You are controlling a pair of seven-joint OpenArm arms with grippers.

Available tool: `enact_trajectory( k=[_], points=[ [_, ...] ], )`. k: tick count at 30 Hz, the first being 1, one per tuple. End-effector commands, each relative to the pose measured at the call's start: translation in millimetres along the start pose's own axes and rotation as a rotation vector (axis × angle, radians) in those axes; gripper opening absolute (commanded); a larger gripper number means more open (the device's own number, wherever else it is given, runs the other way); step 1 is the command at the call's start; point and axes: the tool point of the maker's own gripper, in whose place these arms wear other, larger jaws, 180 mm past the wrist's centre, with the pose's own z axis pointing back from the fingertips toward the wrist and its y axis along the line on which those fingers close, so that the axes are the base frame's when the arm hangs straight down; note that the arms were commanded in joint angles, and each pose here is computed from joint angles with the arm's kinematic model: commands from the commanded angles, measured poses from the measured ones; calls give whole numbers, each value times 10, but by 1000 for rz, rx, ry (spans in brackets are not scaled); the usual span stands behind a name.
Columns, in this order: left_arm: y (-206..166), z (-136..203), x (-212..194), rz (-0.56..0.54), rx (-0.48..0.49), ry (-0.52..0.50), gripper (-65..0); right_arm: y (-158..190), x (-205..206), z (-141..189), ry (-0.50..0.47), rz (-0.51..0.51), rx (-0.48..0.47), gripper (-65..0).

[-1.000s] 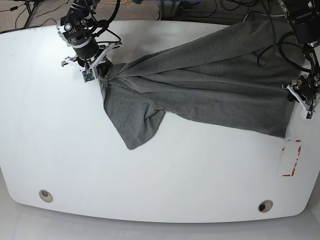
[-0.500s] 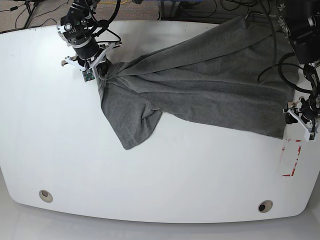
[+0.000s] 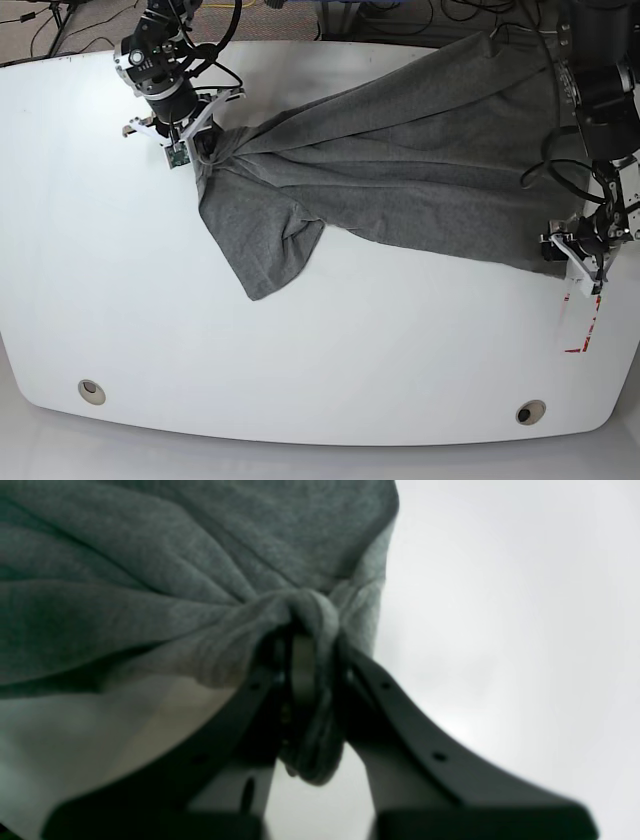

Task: Layout the t-shirt on the table in an organized manner, then fold the t-shirt properly
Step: 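Grasp the corner with the left gripper and drag it away from the right gripper, then regrasp the shirt edge with the left gripper, holding the right gripper still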

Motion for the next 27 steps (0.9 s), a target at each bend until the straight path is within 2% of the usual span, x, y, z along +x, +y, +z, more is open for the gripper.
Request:
enact_trajectory(
  k=[1,8,17,27],
  points=[
    [72,36,152,6,8,-31,-293,-26,119,24,-46,2,-7,-614],
    [91,-17,63,35,4,-33,-292,-41,152,16,-54,3,-11,-614],
    [196,203,383,-34,41,-85,-293,-44,184,2,-60,4,-11,-614],
    [342,295,415,-47,73,-87,-293,-52,215,-5,-68,5,-13,-614]
  ],
)
